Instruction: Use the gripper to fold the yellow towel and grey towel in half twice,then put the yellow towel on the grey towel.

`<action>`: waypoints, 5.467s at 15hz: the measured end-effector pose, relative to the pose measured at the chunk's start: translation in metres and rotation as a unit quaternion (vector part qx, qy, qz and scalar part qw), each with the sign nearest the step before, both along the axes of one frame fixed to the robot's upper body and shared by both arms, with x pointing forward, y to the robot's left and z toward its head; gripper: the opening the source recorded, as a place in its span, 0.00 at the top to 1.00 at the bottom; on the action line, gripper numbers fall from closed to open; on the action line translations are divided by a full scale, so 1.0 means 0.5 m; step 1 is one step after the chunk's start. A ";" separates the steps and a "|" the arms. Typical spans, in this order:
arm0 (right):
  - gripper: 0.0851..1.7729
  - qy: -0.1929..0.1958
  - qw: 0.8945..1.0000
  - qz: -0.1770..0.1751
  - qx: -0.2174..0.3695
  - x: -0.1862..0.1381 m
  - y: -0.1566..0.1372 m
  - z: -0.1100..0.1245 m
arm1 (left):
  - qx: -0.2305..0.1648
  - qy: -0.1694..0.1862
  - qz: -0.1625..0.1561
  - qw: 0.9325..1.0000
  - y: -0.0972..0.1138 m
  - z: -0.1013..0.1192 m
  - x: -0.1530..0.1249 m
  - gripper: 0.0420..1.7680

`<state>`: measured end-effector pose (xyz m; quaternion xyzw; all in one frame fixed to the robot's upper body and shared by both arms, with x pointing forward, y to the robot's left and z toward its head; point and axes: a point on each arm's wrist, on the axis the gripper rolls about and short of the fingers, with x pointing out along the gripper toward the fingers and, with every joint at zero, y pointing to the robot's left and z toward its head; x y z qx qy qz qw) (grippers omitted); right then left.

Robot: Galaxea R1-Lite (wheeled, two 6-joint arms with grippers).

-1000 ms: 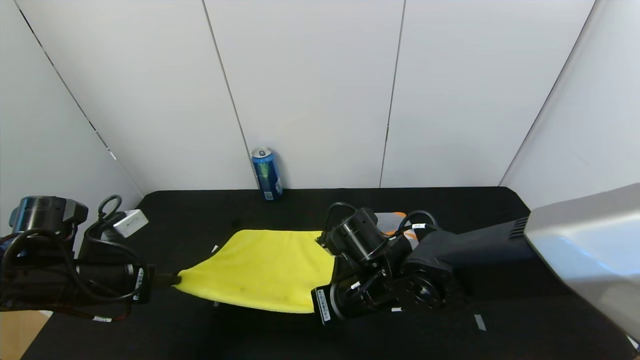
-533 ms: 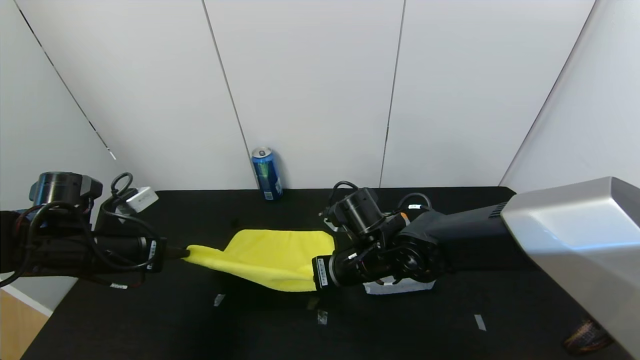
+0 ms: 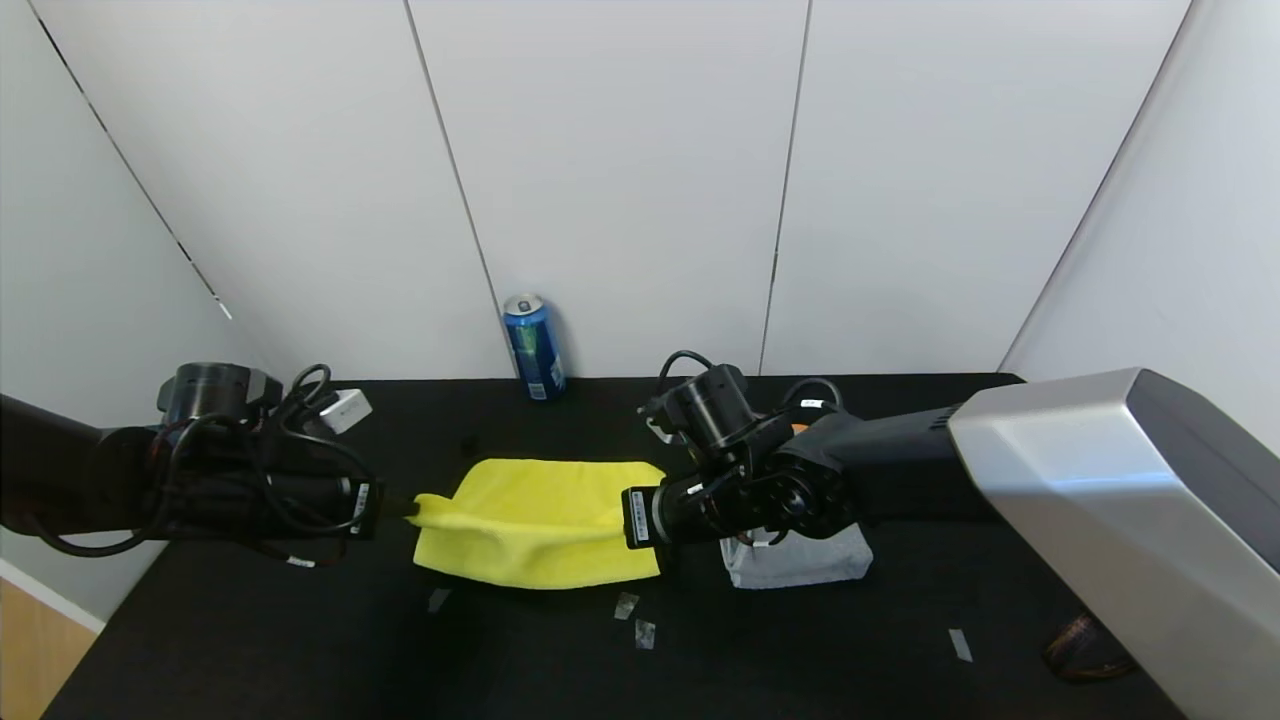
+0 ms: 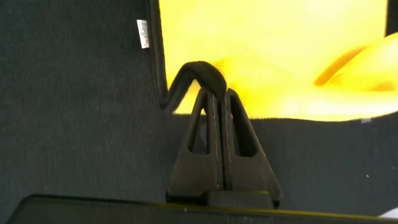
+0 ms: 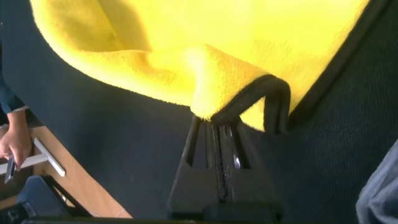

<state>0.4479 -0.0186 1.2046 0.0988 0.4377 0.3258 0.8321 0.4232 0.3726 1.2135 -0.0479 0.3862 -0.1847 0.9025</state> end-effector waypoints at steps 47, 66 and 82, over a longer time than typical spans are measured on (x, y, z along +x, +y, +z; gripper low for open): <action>0.05 -0.004 0.999 -0.036 -0.009 0.085 0.003 -0.091 | -0.001 -0.060 0.031 0.998 0.029 0.021 0.110 0.05; 0.95 -0.001 0.999 -0.043 -0.008 0.080 -0.002 -0.078 | -0.001 -0.066 0.035 0.997 0.035 0.031 0.110 0.03; 0.95 -0.014 0.998 -0.066 -0.018 0.062 -0.105 0.008 | -0.001 -0.069 0.034 0.997 0.034 0.042 0.104 0.03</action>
